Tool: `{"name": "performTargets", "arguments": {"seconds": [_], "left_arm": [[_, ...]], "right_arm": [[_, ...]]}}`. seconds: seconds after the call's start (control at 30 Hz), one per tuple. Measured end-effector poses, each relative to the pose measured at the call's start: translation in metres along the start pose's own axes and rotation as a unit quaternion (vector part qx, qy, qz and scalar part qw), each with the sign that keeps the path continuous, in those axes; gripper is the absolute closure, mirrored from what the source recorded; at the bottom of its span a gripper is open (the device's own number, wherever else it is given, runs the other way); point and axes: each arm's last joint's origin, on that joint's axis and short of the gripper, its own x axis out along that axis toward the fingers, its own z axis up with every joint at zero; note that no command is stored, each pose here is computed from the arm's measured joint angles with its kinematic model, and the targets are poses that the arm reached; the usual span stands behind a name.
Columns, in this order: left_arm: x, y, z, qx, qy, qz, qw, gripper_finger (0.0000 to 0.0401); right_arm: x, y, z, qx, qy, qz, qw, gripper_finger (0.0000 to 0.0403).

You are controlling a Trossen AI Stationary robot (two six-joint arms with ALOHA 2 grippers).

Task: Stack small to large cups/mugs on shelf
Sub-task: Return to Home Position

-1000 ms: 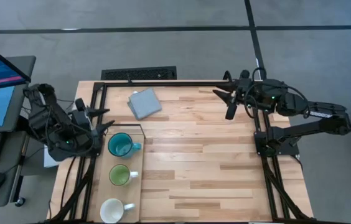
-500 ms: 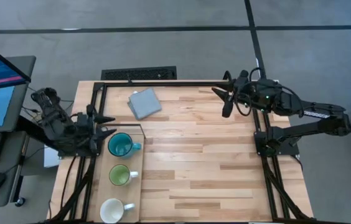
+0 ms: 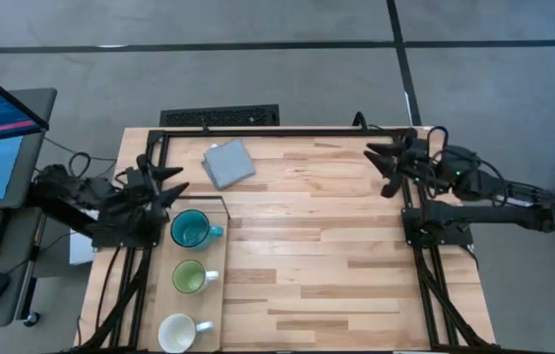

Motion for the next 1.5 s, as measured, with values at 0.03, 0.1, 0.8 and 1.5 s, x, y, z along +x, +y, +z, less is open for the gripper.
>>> {"name": "performTargets", "arguments": {"seconds": [0.03, 0.1, 0.8, 1.5], "left_arm": [[0.001, 0.001, -0.002, -0.002, 0.001, 0.008, 1.0, 0.0184], [0.003, 0.003, -0.006, -0.002, 0.008, 0.028, 1.0, 0.0184], [0.013, 0.018, -0.062, -0.043, 0.001, 0.127, 0.991, 0.0184], [0.021, 0.023, -0.095, -0.042, -0.026, 0.127, 0.991, 0.0184]], "right_arm": [[-0.003, -0.001, -0.004, 0.001, -0.007, 0.0, 1.0, 0.0271], [-0.007, -0.002, -0.014, 0.002, -0.011, 0.0, 1.0, 0.0271], [-0.042, -0.014, -0.095, 0.049, -0.103, 0.008, 0.993, 0.0271], [-0.029, -0.022, -0.138, 0.035, -0.09, -0.037, 0.995, 0.0271]]}}
